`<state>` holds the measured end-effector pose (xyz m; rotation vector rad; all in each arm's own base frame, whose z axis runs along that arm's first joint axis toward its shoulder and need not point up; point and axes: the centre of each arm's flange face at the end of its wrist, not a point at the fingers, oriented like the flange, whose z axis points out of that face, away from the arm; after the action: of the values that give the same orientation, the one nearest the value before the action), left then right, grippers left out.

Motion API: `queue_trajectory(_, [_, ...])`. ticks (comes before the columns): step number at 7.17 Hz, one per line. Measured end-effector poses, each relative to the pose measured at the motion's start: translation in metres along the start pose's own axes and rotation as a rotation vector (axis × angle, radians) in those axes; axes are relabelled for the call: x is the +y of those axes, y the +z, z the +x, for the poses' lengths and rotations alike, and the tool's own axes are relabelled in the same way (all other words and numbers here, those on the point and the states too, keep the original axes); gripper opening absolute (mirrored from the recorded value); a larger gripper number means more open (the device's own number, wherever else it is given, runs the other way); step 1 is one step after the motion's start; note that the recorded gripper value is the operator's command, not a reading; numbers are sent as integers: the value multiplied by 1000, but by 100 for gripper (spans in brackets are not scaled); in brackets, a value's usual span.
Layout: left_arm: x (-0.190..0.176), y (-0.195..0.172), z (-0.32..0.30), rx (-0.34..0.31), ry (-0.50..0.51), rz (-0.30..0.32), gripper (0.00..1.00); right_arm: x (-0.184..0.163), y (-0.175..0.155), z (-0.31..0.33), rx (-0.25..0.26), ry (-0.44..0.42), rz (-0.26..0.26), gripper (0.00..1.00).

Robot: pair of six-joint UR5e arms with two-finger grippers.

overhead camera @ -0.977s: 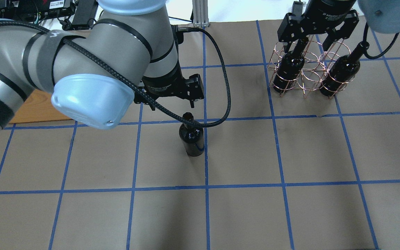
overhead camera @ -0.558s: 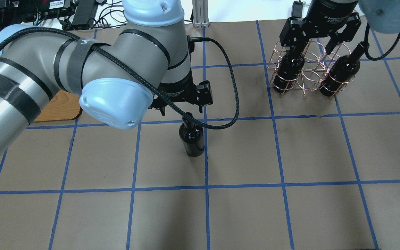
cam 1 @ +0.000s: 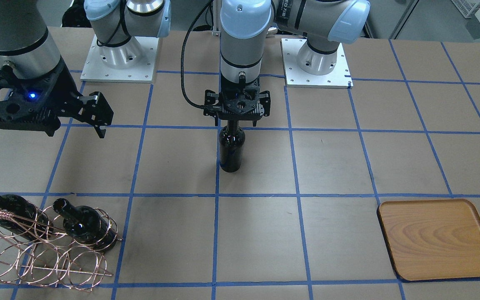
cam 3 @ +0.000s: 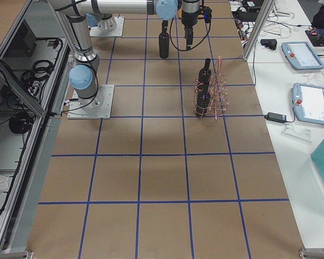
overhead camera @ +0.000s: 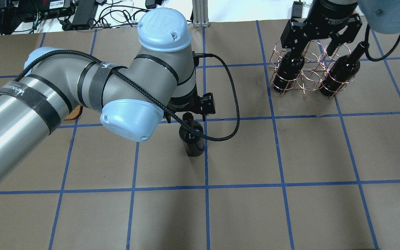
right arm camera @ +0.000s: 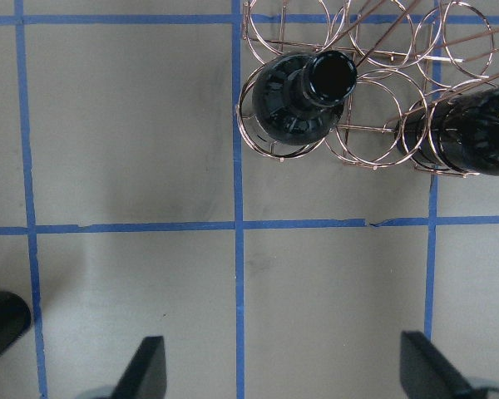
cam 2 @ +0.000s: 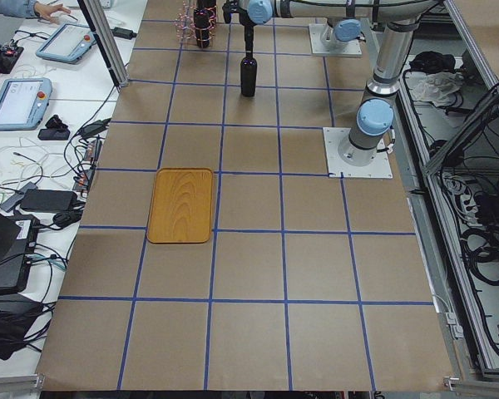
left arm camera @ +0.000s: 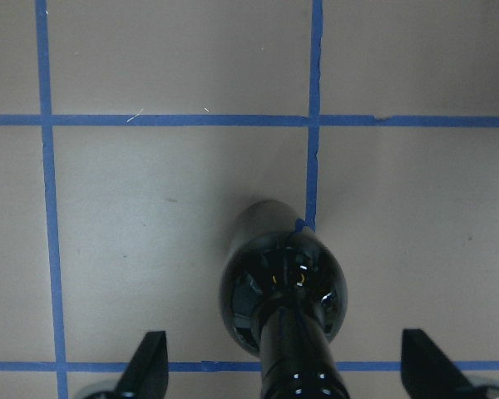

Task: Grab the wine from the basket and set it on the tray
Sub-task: 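Lower the left gripper and close it on the bottle neck, then lift the bottle with the left gripper and carry it over the wooden tray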

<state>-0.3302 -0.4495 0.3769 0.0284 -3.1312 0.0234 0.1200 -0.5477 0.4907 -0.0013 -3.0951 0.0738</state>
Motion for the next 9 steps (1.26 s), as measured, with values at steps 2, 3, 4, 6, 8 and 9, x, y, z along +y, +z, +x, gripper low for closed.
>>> queue_trajectory(2, [1,4,0,1,2,-4,54,3,4,0,0,0,-28,100])
queue_trajectory(3, [1,4,1,1,1,-4,50,5,6,0,0,0,-44,100])
queue_trajectory(4, [1,5,1,2,1,-4,25,6,8,0,1,0,-58,100])
queue_trajectory(6, [2,4,4,30,2,-14,0,6,9,0,-1,0,-64,100])
queue_trajectory(8, [4,-9,1,39,41,5,0,3,12,-1,-8,1,-63,100])
queue_trajectory(9, [0,-26,-7,30,78,34,0,2,15,-1,-7,0,-68,100])
